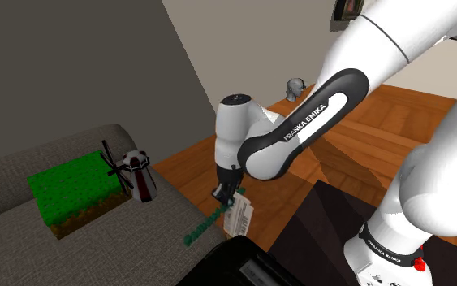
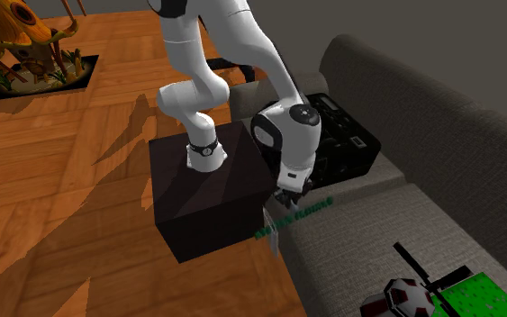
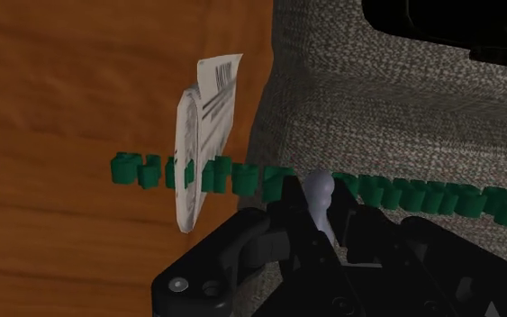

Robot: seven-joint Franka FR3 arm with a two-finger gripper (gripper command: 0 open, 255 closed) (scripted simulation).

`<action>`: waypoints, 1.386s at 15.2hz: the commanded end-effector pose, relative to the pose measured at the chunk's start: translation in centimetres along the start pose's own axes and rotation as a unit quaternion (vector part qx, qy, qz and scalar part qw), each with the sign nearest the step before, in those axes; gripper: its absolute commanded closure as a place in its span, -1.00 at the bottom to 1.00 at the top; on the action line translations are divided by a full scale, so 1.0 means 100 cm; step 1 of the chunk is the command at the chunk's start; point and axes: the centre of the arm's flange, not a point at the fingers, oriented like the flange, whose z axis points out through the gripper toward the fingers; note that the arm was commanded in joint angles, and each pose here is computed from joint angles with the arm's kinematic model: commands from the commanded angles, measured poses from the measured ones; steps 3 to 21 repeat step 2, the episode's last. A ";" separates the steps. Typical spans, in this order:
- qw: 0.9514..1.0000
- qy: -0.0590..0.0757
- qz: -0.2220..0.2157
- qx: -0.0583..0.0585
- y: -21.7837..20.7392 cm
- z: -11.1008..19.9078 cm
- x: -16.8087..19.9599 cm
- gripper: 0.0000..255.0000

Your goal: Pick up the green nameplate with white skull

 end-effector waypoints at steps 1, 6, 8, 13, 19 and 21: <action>1.000 0.000 0.000 0.000 0.001 -0.006 0.000 1.00; 1.000 0.000 0.000 0.000 0.001 -0.006 0.000 1.00; 1.000 0.000 0.000 0.000 0.001 -0.006 0.000 1.00; 1.000 0.000 0.000 0.000 0.001 -0.006 0.000 1.00; 1.000 0.000 0.000 0.000 0.001 -0.006 0.000 1.00; 1.000 0.000 0.000 0.000 0.001 -0.006 0.000 1.00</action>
